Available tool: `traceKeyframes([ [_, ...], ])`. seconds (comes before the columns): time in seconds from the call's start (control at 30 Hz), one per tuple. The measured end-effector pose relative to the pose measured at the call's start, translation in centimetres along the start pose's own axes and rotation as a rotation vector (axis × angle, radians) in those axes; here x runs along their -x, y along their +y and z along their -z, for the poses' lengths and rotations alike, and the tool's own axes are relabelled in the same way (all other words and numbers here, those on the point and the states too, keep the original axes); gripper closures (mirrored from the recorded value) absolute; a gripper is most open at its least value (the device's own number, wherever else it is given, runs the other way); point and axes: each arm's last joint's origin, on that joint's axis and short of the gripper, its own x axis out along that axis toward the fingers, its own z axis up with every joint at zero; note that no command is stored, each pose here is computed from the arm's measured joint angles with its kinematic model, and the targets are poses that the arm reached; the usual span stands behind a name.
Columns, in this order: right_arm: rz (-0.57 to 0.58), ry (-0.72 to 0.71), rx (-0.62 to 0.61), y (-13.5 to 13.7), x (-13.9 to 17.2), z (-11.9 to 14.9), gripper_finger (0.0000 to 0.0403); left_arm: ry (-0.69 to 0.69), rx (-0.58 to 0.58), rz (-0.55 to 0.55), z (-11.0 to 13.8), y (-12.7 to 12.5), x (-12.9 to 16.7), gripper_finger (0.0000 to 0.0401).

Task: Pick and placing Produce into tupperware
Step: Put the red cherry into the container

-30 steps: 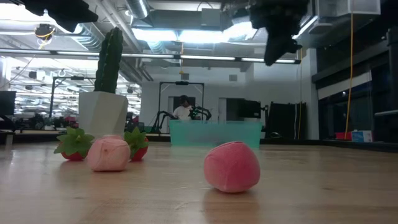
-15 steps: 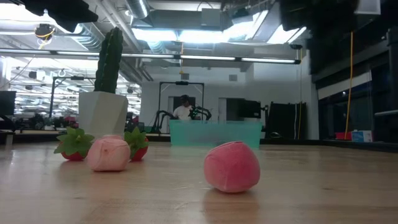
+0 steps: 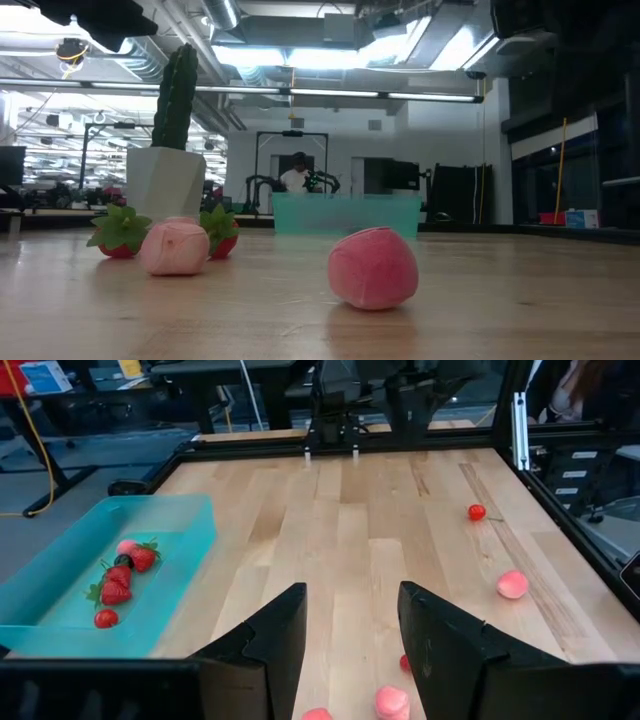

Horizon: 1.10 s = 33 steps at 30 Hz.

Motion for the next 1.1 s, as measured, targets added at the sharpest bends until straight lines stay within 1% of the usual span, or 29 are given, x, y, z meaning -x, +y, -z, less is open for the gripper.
traceKeyframes([
  [0.07,0.019,0.011,-0.076,0.0,-0.5,0.1,0.0289,0.0,0.0,0.0,0.0,0.0,0.0,0.0249],
  [0.13,0.043,0.035,-0.129,0.0,-1.0,0.2,0.0267,0.002,-0.001,0.0,0.0,0.0,0.0,0.0249],
  [0.23,0.067,0.095,-0.163,0.1,-2.0,0.5,0.0223,0.001,-0.001,0.0,0.0,0.0,0.0,0.0249],
  [0.37,0.089,0.112,-0.158,0.3,-3.0,0.6,0.0168,0.001,0.018,0.0,0.0,0.0,0.0,0.0249],
  [0.47,0.097,0.118,-0.114,0.4,-3.8,0.7,0.0145,0.001,0.018,0.0,0.0,0.0,0.0,0.0249],
  [0.6,0.065,0.195,-0.17,0.7,-4.3,0.9,0.0135,0.002,0.018,0.0,0.0,0.0,0.0,0.0249],
  [0.67,0.065,0.202,-0.211,0.9,-4.3,1.2,0.0135,0.002,0.018,0.0,0.0,0.0,0.0,0.0249],
  [0.8,0.066,0.163,-0.271,1.6,-4.0,2.2,0.0135,0.002,0.018,0.0,0.0,0.0,0.0,0.0249],
  [0.93,0.022,0.115,-0.304,2.8,-3.3,3.1,0.0134,0.003,0.017,0.0,0.0,0.0,0.0,0.0249],
  [1.1,-0.012,0.105,-0.334,4.4,-2.8,4.1,0.0134,0.027,0.002,-0.005,0.3,0.0,0.0,0.0249],
])
